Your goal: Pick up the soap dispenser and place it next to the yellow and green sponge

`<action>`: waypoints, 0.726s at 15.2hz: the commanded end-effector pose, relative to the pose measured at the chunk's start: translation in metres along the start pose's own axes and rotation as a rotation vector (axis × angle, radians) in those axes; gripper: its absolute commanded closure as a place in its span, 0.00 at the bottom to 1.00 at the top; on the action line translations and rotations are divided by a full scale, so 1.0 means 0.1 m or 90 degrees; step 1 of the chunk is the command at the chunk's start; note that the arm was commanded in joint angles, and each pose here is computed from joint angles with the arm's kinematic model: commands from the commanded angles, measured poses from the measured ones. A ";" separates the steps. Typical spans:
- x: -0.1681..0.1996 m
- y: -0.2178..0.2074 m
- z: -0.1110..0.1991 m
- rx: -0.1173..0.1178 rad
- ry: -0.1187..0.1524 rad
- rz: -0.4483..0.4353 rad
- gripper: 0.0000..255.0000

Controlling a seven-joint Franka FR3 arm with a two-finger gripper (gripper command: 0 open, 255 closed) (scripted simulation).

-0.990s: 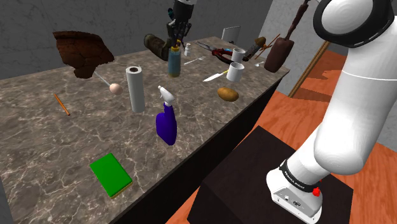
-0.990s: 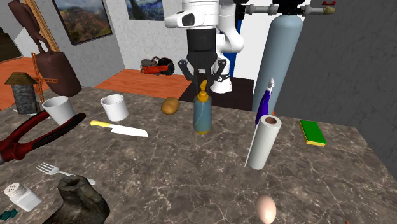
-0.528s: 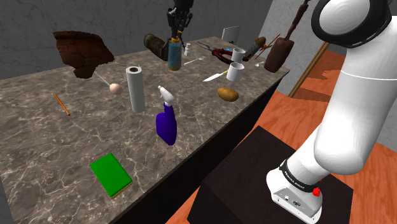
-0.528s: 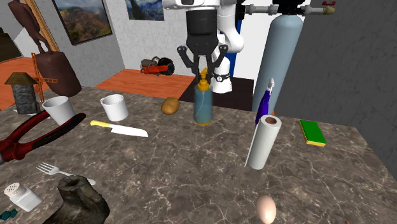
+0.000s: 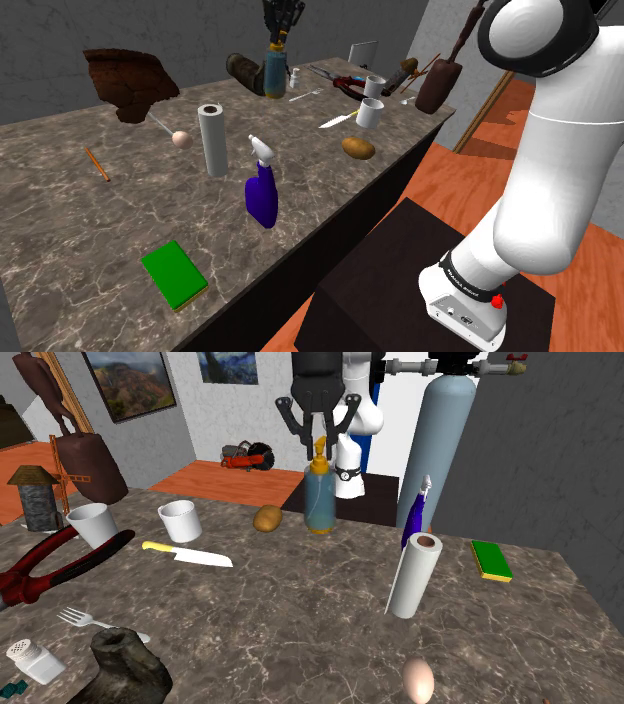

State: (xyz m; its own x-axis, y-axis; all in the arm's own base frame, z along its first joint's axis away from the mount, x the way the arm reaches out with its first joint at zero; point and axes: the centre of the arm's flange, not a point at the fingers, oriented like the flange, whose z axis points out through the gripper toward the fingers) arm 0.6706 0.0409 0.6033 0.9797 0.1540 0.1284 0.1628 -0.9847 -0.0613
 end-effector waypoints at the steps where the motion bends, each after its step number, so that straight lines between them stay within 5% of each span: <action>1: 0.00 -0.01 -0.11 0.000 0.000 0.000 1.00; 8: 0.04 -0.03 -0.43 0.000 0.000 0.000 1.00; 11: -0.10 -0.40 -0.43 0.000 0.000 0.000 1.00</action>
State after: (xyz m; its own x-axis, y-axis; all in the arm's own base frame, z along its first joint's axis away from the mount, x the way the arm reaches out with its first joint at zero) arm 0.6550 0.0659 0.6437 0.9798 0.1541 0.1276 0.1629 -0.9847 -0.0612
